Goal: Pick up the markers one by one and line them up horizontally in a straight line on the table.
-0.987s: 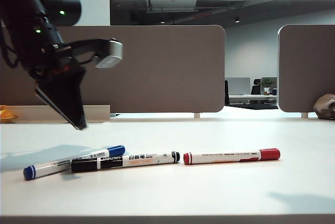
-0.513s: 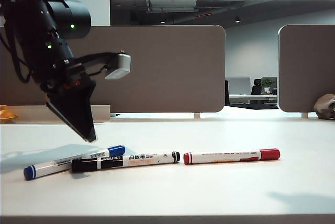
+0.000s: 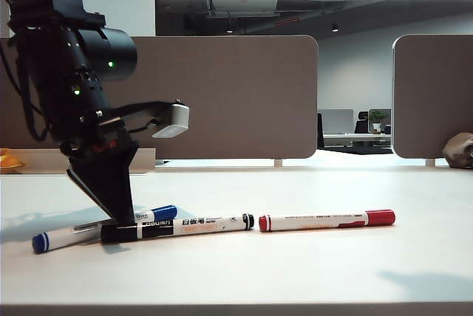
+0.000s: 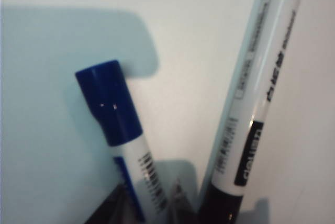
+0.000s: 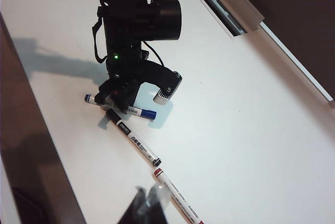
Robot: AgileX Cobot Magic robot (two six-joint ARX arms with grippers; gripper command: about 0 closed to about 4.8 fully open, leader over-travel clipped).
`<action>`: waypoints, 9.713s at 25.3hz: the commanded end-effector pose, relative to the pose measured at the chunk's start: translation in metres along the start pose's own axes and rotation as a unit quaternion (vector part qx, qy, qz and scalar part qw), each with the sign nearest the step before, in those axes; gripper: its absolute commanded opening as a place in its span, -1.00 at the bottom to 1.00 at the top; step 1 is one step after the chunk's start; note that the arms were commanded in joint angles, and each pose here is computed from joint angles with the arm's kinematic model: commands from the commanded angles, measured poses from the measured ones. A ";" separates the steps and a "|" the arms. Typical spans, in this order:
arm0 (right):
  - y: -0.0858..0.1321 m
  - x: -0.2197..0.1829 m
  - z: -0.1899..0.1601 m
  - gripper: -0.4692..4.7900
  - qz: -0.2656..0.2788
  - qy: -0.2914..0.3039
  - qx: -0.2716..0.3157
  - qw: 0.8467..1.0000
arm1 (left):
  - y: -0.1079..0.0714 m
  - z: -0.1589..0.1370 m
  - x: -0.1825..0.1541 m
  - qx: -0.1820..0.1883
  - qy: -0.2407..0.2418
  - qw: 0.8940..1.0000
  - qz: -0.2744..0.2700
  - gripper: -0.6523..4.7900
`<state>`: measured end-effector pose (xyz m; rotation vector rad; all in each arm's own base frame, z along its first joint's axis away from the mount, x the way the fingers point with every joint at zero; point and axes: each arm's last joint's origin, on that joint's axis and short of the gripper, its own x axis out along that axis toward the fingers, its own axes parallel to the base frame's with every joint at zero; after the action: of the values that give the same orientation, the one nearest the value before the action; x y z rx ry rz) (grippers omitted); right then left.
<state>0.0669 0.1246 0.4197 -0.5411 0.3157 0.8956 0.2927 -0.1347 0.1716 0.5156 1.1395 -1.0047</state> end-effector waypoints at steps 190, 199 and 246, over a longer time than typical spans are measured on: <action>0.020 -0.028 -0.096 -0.83 0.056 -0.275 0.069 0.957 | -0.193 -0.071 -0.195 -0.022 -0.441 0.873 0.207 -0.78; 0.039 0.017 -0.119 -0.83 0.085 -0.288 0.094 0.949 | -0.203 -0.092 -0.125 -0.016 -0.450 0.878 0.161 -0.78; 0.014 0.102 -0.256 -0.83 -0.241 -0.134 0.209 0.938 | -0.096 -0.155 -0.052 -0.163 -0.386 0.854 0.308 -0.78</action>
<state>0.1049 0.0549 0.1546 -0.1026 0.1280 0.3843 0.1276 -0.0403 0.1735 0.1388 0.3602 -0.3603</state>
